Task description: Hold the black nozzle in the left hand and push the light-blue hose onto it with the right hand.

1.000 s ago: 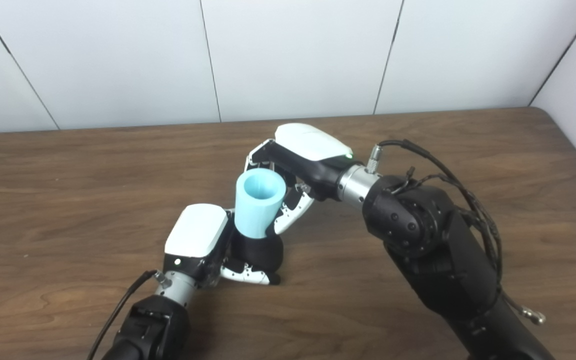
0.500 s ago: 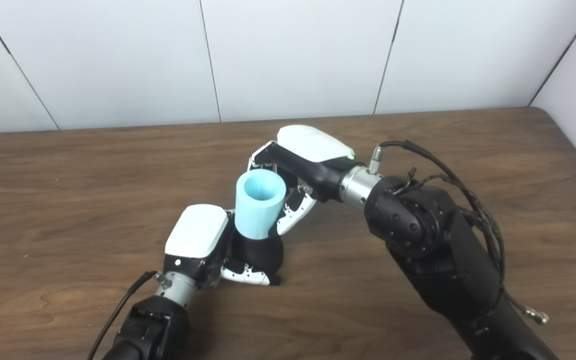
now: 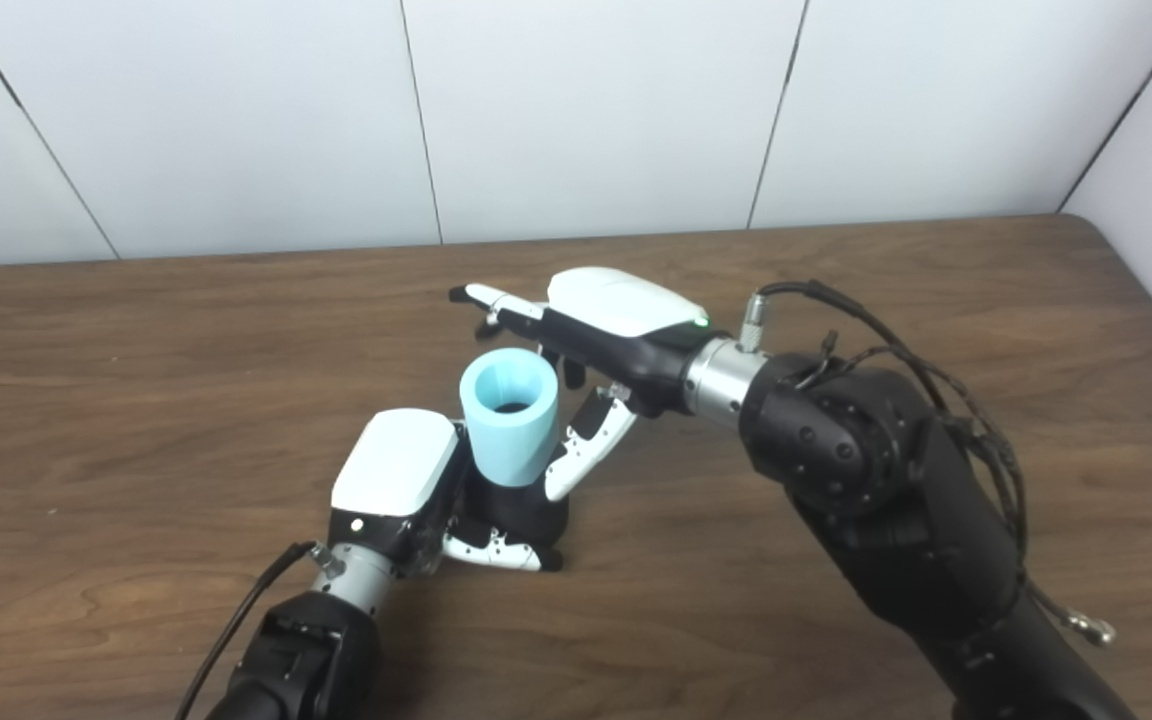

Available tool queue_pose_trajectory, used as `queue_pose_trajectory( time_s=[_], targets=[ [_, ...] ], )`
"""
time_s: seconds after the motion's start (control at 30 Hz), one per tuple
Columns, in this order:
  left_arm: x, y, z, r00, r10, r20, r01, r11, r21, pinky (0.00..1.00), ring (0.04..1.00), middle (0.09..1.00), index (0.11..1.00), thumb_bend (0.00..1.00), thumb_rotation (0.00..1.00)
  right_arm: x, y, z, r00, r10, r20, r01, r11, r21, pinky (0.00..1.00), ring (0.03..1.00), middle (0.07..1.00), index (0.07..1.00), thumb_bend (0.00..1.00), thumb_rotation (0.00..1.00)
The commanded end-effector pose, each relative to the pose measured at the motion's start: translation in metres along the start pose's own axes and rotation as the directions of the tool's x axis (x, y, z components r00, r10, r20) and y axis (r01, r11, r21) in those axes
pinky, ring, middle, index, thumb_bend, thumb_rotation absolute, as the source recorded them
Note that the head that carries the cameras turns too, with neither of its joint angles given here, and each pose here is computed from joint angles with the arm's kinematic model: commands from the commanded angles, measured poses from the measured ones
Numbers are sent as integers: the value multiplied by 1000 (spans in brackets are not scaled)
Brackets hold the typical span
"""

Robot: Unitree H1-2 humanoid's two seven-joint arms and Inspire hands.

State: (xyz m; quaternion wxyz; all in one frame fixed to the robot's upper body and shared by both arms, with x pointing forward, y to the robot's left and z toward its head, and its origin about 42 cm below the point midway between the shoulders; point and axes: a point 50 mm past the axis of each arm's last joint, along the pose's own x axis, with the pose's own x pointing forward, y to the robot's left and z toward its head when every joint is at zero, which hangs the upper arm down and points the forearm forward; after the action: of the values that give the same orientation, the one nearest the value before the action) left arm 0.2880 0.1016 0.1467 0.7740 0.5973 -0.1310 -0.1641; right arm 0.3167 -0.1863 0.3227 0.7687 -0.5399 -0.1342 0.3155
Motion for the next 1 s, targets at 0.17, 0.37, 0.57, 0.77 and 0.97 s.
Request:
queue_pose_trajectory(
  time_s=[0.17,0.37,0.57,0.77,0.97],
  targets=[
    [-15,-30,5,986,-169,-8,169,985,-21,346,398,401,492,523,0,-15,-26,-4,998,-60,12,61,995,-77,814,957,983,1000,1000,375],
    [-16,-30,5,986,-169,-9,169,986,-14,362,403,401,492,523,0,-43,-29,-7,993,-108,-54,98,982,-162,857,991,987,1000,983,496],
    [-16,-30,4,985,-175,-12,175,985,-14,377,411,400,492,523,0,-62,-31,-3,987,-163,-2,159,967,-200,997,1000,1000,987,960,666],
    [-17,-30,2,985,-174,-17,174,985,-20,363,398,403,488,524,0,-71,-25,7,981,-182,67,193,943,-272,1000,1000,1000,995,888,883],
    [-17,-29,0,984,-180,-17,179,983,-27,364,410,411,486,525,0,-77,-13,19,981,-146,127,183,908,-377,1000,1000,1000,1000,813,998]
  ],
)
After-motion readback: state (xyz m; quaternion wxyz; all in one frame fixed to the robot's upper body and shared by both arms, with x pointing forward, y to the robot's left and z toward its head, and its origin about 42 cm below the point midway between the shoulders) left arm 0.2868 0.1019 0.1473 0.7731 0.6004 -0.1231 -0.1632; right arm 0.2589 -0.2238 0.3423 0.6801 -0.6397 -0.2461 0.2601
